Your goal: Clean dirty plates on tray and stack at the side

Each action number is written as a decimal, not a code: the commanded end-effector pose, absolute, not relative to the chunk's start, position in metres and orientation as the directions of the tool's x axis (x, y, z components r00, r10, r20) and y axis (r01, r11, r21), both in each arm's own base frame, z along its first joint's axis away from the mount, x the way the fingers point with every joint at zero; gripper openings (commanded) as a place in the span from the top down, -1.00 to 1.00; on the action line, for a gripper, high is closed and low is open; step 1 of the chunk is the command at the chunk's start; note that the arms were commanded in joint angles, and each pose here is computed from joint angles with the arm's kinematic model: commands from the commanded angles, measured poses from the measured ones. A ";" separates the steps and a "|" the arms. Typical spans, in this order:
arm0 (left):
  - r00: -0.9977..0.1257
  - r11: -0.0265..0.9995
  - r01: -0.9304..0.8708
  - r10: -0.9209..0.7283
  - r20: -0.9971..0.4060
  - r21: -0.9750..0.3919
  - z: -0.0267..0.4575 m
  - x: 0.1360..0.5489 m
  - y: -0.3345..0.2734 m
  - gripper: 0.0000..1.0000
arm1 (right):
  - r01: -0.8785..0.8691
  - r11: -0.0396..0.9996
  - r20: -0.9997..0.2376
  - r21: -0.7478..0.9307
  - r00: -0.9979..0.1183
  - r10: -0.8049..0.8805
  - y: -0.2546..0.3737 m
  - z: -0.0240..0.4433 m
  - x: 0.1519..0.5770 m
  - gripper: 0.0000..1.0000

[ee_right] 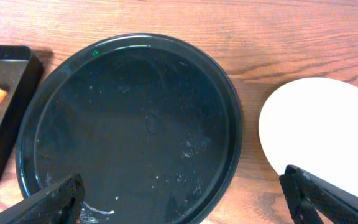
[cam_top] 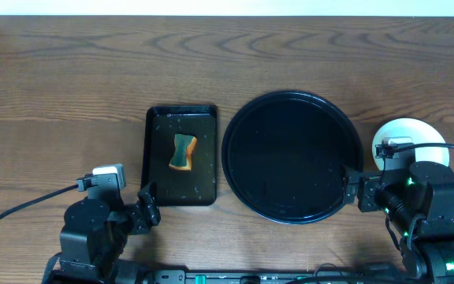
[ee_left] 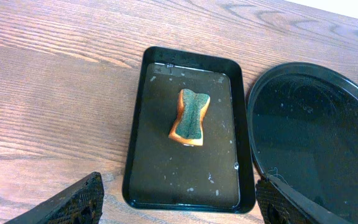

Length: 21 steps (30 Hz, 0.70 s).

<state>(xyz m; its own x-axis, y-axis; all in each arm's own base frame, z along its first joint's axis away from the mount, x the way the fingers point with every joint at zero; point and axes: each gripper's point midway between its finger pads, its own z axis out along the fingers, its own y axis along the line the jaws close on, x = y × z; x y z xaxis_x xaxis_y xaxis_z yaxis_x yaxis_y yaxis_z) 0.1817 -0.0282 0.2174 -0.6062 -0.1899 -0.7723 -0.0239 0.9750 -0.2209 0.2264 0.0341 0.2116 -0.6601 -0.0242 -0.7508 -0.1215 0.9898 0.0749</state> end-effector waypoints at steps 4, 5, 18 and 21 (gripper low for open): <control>-0.609 0.978 -0.024 -0.179 -0.773 -0.208 0.215 0.181 -0.027 -0.58 | -0.111 0.991 -0.742 0.077 -0.671 -0.018 0.034 0.207 0.225 -0.99; -0.609 0.978 -0.024 -0.179 -0.773 -0.208 0.215 0.181 -0.027 -0.58 | -0.111 0.991 -0.741 0.076 -0.671 -0.018 0.034 0.207 0.225 -0.98; -0.609 0.978 -0.024 -0.179 -0.773 -0.208 0.215 0.181 -0.027 -0.59 | -0.070 0.996 -0.934 0.052 -0.357 0.024 0.016 0.263 0.245 -0.99; -0.609 0.978 -0.024 -0.179 -0.773 -0.207 0.215 0.181 -0.027 -0.58 | -0.063 0.997 -0.976 0.047 -0.214 0.032 0.011 0.270 0.243 -0.99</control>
<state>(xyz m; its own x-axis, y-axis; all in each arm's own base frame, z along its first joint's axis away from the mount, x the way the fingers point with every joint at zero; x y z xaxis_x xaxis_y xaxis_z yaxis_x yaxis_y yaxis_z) 0.1815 -0.0282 0.2165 -0.6082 -0.1895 -0.7708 -0.0245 0.9751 -0.2204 0.2482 0.0141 0.2790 -0.2626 0.0339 -0.9643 -0.0643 0.9965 0.0525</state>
